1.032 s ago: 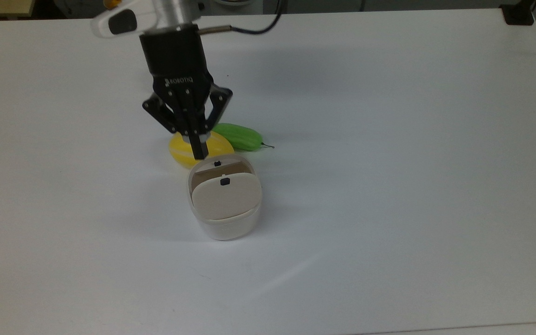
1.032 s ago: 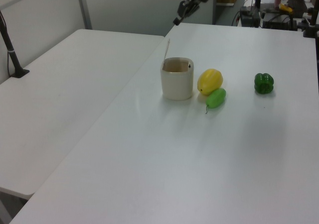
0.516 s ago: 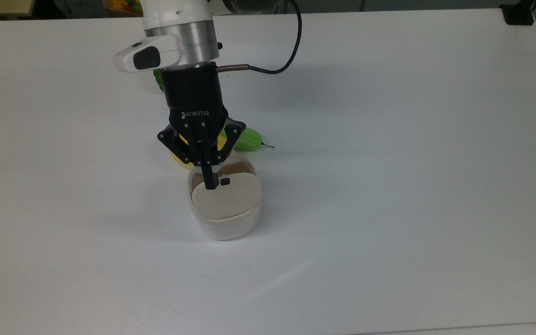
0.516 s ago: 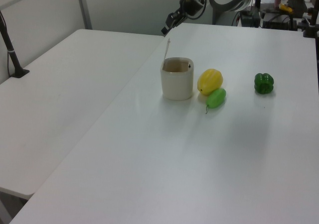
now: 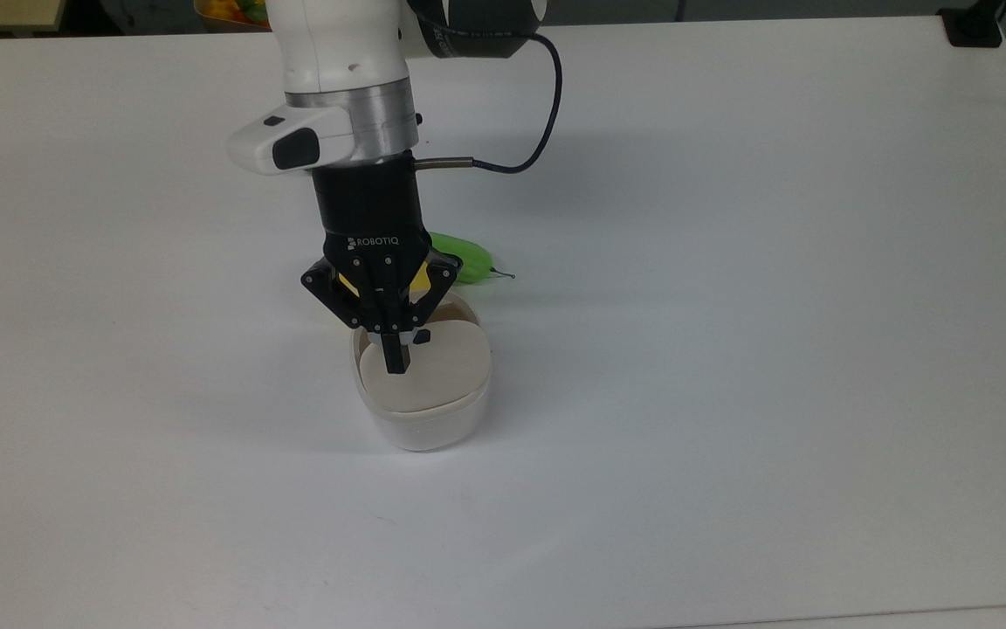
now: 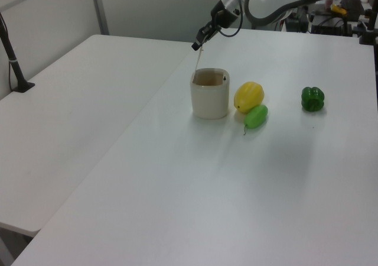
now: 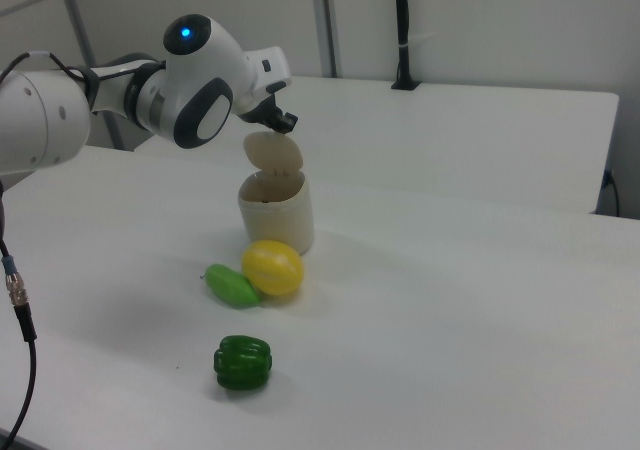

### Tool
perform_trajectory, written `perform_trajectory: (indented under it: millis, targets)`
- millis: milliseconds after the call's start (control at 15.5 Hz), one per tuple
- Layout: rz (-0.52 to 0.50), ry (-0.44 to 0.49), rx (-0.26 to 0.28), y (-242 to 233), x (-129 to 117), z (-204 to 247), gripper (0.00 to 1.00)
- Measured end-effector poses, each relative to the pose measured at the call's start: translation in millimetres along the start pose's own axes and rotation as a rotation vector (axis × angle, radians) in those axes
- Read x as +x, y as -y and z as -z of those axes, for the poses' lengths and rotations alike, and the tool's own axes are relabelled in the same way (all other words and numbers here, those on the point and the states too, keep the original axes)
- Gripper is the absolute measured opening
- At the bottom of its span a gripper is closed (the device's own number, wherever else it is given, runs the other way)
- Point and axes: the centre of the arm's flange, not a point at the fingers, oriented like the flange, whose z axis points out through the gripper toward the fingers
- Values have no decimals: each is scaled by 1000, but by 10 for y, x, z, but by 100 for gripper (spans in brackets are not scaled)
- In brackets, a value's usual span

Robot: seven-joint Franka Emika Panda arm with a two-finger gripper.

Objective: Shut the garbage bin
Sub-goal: 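Push the flip lid down onto the bin opening with the gripper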

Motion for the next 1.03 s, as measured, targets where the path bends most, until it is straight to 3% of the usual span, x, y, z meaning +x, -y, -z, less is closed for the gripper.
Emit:
perform_trajectory:
  millis: [129, 645, 1032]
  targets:
    - [0, 32, 1, -9, -40, -40, 0]
    - [2, 303, 13, -125, -346, -212, 0]
    - [-13, 367, 6, -288, -461, -304, 0]
